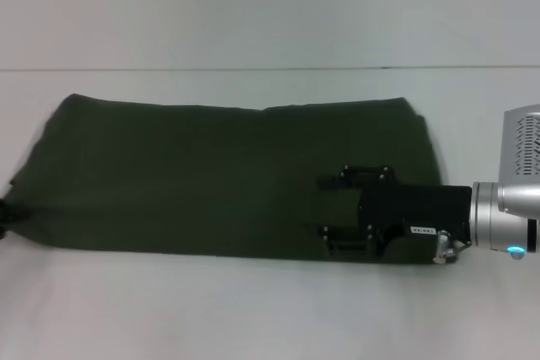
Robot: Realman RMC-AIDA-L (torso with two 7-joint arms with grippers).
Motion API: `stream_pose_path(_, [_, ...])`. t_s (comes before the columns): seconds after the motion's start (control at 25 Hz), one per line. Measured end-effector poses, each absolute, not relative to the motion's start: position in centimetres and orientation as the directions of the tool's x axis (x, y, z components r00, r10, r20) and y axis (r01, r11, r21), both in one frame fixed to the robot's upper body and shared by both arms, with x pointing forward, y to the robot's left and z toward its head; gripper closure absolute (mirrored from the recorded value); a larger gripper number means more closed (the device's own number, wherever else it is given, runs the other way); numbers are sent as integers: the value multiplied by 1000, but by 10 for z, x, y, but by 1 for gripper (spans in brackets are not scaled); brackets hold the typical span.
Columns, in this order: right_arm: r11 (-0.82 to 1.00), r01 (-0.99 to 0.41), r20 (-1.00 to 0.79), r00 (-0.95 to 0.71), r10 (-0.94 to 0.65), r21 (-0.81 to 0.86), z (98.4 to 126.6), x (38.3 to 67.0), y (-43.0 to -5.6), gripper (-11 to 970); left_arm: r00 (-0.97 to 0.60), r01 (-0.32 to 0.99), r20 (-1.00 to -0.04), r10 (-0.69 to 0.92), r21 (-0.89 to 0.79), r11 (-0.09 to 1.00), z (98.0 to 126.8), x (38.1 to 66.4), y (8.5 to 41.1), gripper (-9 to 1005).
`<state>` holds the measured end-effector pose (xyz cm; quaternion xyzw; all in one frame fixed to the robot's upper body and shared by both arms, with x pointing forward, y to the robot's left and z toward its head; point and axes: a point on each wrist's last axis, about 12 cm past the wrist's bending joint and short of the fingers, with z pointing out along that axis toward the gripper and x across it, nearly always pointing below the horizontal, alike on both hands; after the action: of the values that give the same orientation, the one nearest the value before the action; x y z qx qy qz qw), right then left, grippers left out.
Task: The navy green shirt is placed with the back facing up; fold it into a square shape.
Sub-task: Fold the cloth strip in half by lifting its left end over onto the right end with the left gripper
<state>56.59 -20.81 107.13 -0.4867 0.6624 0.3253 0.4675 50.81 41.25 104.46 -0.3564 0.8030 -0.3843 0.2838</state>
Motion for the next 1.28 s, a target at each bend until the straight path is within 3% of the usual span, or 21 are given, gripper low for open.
stream_pose_path(0.16, [315, -949, -936, -90, -340, -23, 1071, 566, -208, 195, -543, -363, -201, -816, -820, 443, 1048, 501, 426, 977])
stream_pose_path(0.48, [317, -948, -932, -97, -348, -20, 1068, 565, -207, 196, -553, -331, -206, -807, -835, 440, 1053, 504, 425, 977])
stream_pose_path(0.8, [357, -934, -933, -122, -339, -8, 1064, 563, -215, 197, -642, -68, -182, -745, -954, 292, 1087, 525, 391, 978])
stream_pose_path(0.96, [421, -907, -939, -161, -305, 19, 1060, 557, -231, 198, -719, 69, -191, -669, -976, 205, 1102, 546, 352, 978])
stream_pose_path(1.28, [559, -819, -959, -246, -140, 128, 1047, 518, -282, 199, -844, 225, -282, -455, -958, 176, 1113, 603, 216, 978])
